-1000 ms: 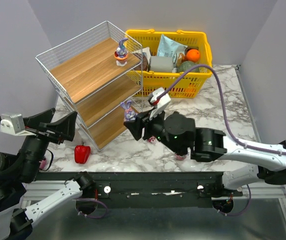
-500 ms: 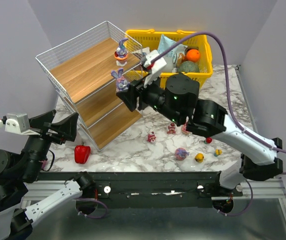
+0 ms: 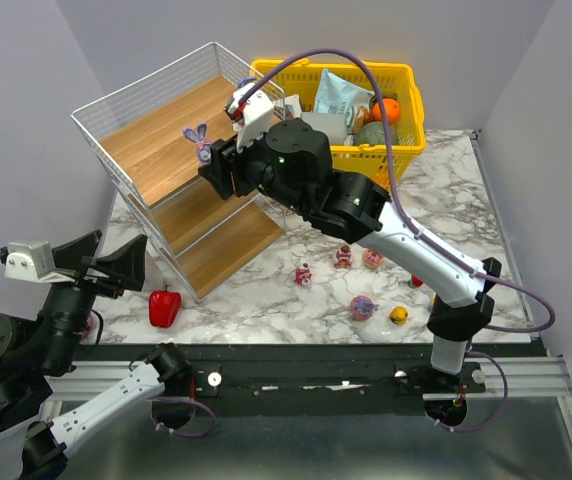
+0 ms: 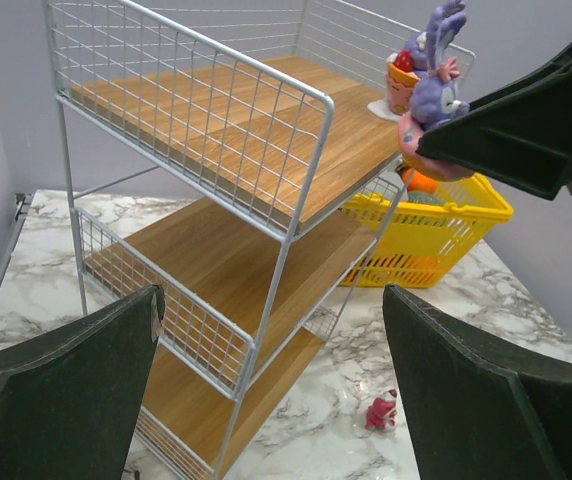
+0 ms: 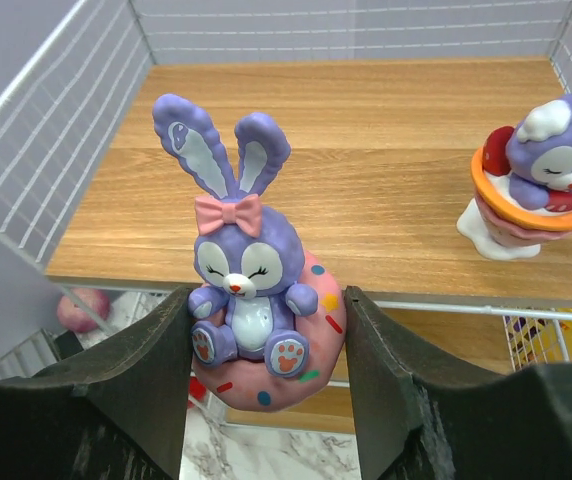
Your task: Place and organize the plastic toys onto the shelf
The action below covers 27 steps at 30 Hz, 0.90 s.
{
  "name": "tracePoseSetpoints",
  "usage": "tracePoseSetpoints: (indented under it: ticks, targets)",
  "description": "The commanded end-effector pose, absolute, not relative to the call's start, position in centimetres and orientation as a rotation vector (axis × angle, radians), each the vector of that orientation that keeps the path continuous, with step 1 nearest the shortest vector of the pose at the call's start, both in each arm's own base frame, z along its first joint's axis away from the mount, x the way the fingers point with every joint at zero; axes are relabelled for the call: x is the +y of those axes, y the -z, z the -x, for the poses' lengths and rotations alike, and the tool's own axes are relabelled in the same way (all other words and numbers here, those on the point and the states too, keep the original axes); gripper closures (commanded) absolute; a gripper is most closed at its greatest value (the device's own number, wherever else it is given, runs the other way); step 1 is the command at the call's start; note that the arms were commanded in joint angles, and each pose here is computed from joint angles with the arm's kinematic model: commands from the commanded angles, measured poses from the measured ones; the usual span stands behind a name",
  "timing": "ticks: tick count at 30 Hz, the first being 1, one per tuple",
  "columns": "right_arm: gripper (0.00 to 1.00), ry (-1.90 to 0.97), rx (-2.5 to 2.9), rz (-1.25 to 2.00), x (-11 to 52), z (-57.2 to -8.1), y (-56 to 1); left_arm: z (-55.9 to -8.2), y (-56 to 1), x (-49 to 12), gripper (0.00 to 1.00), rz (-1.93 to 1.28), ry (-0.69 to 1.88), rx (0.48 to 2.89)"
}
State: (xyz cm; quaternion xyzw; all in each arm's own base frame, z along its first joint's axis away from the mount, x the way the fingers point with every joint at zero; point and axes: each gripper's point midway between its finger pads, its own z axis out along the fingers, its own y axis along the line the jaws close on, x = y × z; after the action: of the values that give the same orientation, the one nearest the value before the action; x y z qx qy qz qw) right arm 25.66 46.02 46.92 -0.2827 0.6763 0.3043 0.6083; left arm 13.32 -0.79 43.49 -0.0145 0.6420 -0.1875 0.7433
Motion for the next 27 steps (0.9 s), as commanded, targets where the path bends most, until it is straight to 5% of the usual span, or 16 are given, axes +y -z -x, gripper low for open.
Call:
tracePoseSetpoints:
  ticks: [1,27]
  targets:
    - [0.93,-0.743,1.533,0.632,46.9,-26.3,-47.8,-13.3,-42.8,0.3,0.01,0.044,0.356,1.421]
    - [0.66,-0.887,1.635,0.560,48.8,-30.0,-45.3,-13.4,-42.3,0.9,0.01,0.065,0.326,1.418]
